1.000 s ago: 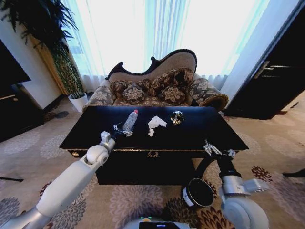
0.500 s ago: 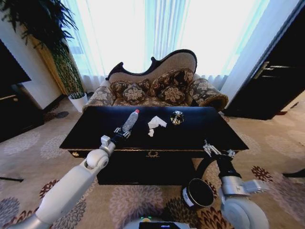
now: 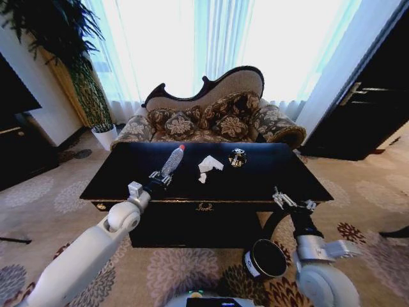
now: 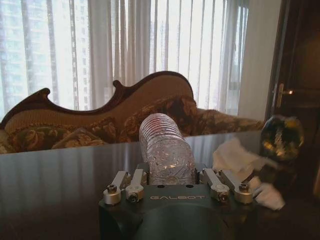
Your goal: Move to the front of the table and place the trash on the table into the trash bin.
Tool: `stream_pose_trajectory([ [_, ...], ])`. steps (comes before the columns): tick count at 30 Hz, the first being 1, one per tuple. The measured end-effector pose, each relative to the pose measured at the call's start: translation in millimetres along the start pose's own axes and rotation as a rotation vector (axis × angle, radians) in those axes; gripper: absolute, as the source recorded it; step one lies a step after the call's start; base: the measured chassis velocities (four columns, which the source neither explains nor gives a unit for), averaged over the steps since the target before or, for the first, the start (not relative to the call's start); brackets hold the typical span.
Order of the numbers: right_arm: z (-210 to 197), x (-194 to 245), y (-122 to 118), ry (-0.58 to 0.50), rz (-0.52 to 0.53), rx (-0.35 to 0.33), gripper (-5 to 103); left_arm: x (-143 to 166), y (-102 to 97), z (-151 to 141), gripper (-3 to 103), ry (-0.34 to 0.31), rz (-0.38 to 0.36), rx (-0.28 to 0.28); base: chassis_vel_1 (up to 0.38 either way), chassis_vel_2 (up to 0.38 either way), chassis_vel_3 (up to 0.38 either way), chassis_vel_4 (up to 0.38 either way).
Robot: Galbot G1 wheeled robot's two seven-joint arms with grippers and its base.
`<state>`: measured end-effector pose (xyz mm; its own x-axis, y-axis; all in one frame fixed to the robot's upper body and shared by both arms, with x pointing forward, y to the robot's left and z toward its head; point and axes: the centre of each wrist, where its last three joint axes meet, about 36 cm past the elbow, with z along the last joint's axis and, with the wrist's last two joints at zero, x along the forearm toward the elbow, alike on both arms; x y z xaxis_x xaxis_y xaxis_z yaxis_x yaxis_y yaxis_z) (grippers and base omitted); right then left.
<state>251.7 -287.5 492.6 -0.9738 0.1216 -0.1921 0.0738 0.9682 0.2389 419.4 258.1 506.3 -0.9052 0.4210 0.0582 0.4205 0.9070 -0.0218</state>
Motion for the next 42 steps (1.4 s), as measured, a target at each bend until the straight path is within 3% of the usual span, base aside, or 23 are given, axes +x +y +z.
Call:
stream_pose_trajectory([
  [5, 3.0, 1.4, -2.3, -0.005, 0.012, 0.069, 100, 22.2, -20.1, -34.8, 40, -0.005, 0.032, 0.079, 0.0, 0.0, 0.0, 0.0],
  [8, 5.6, 2.0, -3.8, -0.054, -0.001, 0.174, 100, 42.7, -38.8, -58.4, 40, -0.003, 0.079, 0.147, 0.0, 0.0, 0.0, 0.0],
  [11, 7.6, 2.1, -4.9, -0.071, -0.01, 0.218, 100, 50.4, -45.4, -65.9, 40, 0.001, 0.103, 0.165, 0.0, 0.0, 0.0, 0.0],
  [14, 13.0, -0.4, -10.6, -0.114, -0.04, 0.359, 100, 63.1, -57.5, -79.1, 40, 0.025, 0.152, 0.221, 0.0, 0.0, 0.0, 0.0],
  [16, 13.5, -0.9, -11.6, -0.122, -0.046, 0.381, 100, 64.9, -59.7, -80.9, 40, 0.032, 0.164, 0.237, 0.0, 0.0, 0.0, 0.0],
  [18, 14.3, -3.9, -15.7, -0.167, -0.081, 0.487, 100, 70.7, -70.4, -86.8, 40, 0.065, 0.213, 0.303, 0.0, 0.0, 0.0, 0.0],
  [20, 14.0, -5.0, -16.9, -0.186, -0.093, 0.523, 100, 72.1, -74.2, -89.8, 40, 0.078, 0.233, 0.333, 0.0, 0.0, 0.0, 0.0],
  [22, 14.5, -7.7, -20.4, -0.242, -0.131, 0.641, 100, 75.7, -84.0, -97.8, 40, 0.119, 0.28, 0.409, 0.0, 0.0, 0.0, 0.0],
  [23, 15.5, -8.4, -21.8, -0.261, -0.144, 0.686, 100, 76.5, -85.7, -99.2, 40, 0.127, 0.289, 0.423, 0.0, 0.0, 0.0, 0.0],
  [24, 15.5, -8.4, -21.8, -0.261, -0.144, 0.686, 100, 76.5, -85.7, -99.2, 40, 0.127, 0.289, 0.423, 0.0, 0.0, 0.0, 0.0],
  [26, 20.5, -11.4, -27.4, -0.347, -0.206, 0.853, 100, 78.7, -91.9, -106.0, 40, 0.163, 0.339, 0.488, 0.0, 0.0, 0.0, 0.0],
  [27, 22.5, -11.9, -28.4, -0.375, -0.23, 0.905, 100, 78.7, -93.6, -108.0, 40, 0.178, 0.354, 0.51, 0.0, 0.0, 0.0, 0.0],
  [28, 22.5, -11.9, -28.4, -0.375, -0.23, 0.905, 100, 78.7, -93.6, -108.0, 40, 0.178, 0.354, 0.51, 0.0, 0.0, 0.0, 0.0],
  [32, 26.9, -16.6, -29.9, -0.474, -0.297, 1.063, 100, 76.8, -98.3, -109.3, 40, 0.202, 0.403, 0.567, 0.0, 0.0, 0.0, 0.0],
  [37, 29.7, -20.5, -30.6, -0.529, -0.328, 1.153, 100, 73.7, -104.8, -109.1, 40, 0.195, 0.462, 0.573, 0.0, 0.0, 0.0, 0.0],
  [42, 33.1, -20.3, -28.4, -0.532, -0.337, 1.156, 100, 67.6, -113.7, -117.5, 40, 0.162, 0.528, 0.567, 0.0, 0.0, 0.0, 0.0],
])
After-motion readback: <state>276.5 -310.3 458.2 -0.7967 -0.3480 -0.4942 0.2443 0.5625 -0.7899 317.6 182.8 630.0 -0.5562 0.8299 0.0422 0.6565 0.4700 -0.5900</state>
